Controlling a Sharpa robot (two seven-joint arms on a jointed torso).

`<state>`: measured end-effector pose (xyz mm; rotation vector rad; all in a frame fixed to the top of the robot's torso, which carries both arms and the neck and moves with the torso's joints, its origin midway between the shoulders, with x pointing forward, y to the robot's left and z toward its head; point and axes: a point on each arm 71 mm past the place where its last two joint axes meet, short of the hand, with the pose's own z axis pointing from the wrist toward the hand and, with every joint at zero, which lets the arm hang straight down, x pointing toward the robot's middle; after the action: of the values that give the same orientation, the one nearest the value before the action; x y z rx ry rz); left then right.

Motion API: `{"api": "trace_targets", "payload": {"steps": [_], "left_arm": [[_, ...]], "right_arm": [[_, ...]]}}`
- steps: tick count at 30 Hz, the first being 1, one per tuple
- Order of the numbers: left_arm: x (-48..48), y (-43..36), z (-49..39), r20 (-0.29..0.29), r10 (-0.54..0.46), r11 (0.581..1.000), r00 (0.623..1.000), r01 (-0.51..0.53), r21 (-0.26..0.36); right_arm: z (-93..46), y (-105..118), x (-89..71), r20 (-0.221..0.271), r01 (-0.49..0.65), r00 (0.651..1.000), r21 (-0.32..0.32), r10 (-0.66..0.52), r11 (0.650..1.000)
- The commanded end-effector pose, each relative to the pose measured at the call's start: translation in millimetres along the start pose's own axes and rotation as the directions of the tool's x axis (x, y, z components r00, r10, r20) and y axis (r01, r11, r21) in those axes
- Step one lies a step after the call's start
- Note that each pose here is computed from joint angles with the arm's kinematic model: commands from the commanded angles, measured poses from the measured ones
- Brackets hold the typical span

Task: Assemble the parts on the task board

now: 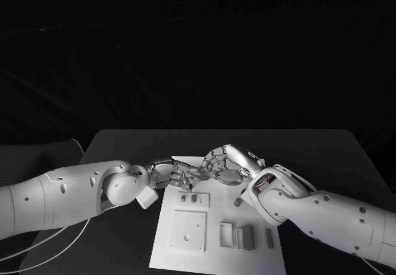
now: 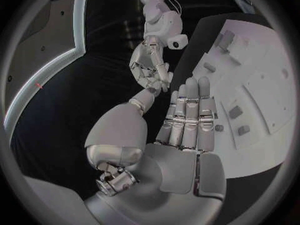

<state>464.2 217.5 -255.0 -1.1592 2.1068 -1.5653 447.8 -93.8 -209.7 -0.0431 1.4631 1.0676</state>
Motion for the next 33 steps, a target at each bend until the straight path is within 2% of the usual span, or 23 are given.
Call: {"api": "trace_targets", "payload": {"steps": [1, 33], "left_arm": [[2.9, -1.8, 1.3, -0.014, 0.006, 1.000, 1.000, -0.006, 0.012], [6.8, -2.2, 2.4, -0.042, 0.005, 1.000, 0.999, -0.004, 0.015]], "right_arm": [[0.7, 1.0, 0.8, -0.008, -0.004, 1.000, -0.010, 0.004, 1.000], [2.3, 3.3, 3.8, -0.027, -0.014, 1.000, -0.010, 0.014, 1.000]]}}
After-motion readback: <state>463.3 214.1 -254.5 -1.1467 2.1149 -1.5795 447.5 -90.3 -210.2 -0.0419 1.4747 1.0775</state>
